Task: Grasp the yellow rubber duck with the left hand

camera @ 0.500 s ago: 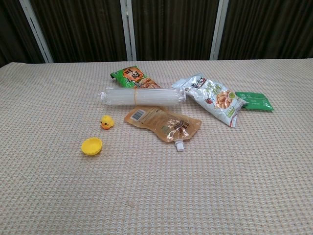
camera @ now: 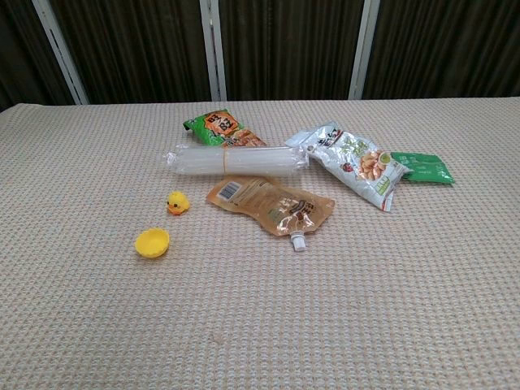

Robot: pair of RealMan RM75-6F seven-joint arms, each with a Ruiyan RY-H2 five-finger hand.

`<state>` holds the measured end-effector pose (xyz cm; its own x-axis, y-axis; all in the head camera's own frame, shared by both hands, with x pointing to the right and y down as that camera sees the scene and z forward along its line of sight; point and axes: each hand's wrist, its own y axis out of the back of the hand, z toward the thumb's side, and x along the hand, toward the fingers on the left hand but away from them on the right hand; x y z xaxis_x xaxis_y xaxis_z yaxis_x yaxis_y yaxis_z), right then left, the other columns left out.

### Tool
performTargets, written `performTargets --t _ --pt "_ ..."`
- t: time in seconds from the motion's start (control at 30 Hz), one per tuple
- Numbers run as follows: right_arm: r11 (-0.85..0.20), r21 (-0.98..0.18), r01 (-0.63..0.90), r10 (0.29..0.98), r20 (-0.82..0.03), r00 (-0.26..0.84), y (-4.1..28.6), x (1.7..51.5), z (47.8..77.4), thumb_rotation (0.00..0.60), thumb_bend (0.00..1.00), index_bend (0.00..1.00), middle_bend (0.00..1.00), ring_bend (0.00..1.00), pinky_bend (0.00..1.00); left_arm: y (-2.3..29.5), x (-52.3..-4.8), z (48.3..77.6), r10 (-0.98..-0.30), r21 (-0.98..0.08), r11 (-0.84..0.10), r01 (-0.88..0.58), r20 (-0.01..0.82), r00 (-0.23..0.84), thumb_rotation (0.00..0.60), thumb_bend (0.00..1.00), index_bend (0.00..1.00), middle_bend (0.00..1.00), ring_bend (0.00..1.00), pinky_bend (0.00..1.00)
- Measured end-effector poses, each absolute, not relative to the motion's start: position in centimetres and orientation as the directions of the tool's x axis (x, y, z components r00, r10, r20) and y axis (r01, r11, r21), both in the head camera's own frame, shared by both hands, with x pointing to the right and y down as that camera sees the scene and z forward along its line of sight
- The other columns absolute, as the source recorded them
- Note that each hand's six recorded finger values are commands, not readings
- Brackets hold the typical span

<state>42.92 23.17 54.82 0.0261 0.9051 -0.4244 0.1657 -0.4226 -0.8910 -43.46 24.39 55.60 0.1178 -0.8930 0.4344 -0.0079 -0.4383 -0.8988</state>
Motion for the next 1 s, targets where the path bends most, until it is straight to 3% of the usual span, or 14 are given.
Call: performTargets --t 0.73,0.83,1.0 --pt "-0.431 -0.887 0.169 0.902 -0.431 0.034 23.2 42.7 54.9 0.6 0.01 0.03 0.0 0.0 0.0 22.9 -42.6 55.5 -0.905 -0.913 -0.408 -0.009 0.403 0.135 0.6 0.01 0.02 0.0 0.0 0.02" --pt "-0.431 -0.886 0.174 0.901 -0.431 0.036 23.2 42.7 54.9 0.6 0.01 0.03 0.0 0.0 0.0 22.0 -41.9 55.6 -0.909 -0.92 -0.391 0.009 0.388 0.15 0.6 0.02 0.1 0.08 0.11 0.13" --pt "-0.437 -0.881 0.181 0.898 -0.438 0.035 23.1 42.7 55.0 0.6 0.01 0.04 0.0 0.0 0.0 19.9 -40.2 56.6 -0.906 -0.922 -0.382 0.052 0.386 0.174 0.6 0.04 0.23 0.41 0.41 0.32"
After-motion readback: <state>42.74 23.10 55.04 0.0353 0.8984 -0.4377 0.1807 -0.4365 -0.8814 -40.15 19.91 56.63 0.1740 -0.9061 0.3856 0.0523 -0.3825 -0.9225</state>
